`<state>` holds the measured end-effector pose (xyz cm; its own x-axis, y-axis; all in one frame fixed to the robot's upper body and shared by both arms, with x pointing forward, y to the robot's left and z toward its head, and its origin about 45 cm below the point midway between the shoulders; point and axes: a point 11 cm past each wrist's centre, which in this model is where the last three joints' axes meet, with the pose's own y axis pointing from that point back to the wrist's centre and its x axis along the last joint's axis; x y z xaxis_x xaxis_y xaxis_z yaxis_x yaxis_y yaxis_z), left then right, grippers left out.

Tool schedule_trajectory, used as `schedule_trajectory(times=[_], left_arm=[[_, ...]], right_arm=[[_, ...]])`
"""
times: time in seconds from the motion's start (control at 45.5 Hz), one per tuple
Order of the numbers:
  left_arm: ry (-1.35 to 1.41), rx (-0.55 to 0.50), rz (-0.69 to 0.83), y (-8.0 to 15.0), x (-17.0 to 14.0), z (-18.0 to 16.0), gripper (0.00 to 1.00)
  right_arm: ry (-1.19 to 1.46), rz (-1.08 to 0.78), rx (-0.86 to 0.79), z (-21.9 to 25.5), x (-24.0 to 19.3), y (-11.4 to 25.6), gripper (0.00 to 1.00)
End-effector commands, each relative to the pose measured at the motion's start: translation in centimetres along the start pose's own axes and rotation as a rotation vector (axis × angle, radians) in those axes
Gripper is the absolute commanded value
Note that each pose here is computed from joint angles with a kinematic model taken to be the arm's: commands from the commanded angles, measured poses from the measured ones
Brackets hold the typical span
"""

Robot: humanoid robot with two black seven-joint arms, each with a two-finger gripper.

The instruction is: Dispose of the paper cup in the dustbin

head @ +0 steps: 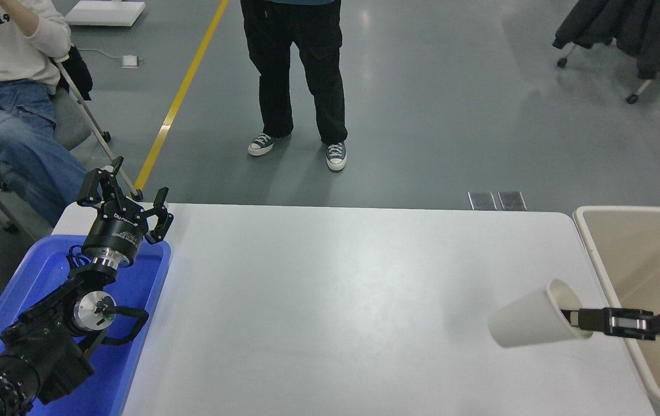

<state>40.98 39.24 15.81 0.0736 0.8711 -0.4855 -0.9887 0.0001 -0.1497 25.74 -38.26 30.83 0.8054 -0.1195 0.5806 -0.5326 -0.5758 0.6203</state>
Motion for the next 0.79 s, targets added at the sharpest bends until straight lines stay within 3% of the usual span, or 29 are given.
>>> schedule_trajectory(times=[0.0,0.308,0.769], left_arm=[[0.0,0.0,0.0,0.0,0.0,0.0,1.0],[0.0,0.0,0.0,0.0,0.0,0.0,1.0],[0.0,0.0,0.0,0.0,0.0,0.0,1.0]], right_arm=[[-0.002,0.044,-0.012,-0.6,2.6,1.8,0.0],[-0.174,0.226,-0.093,5.5,6.4,2.6,0.0],[-0.59,0.693,-0.247,18.0,10.2,9.6,0.0]])
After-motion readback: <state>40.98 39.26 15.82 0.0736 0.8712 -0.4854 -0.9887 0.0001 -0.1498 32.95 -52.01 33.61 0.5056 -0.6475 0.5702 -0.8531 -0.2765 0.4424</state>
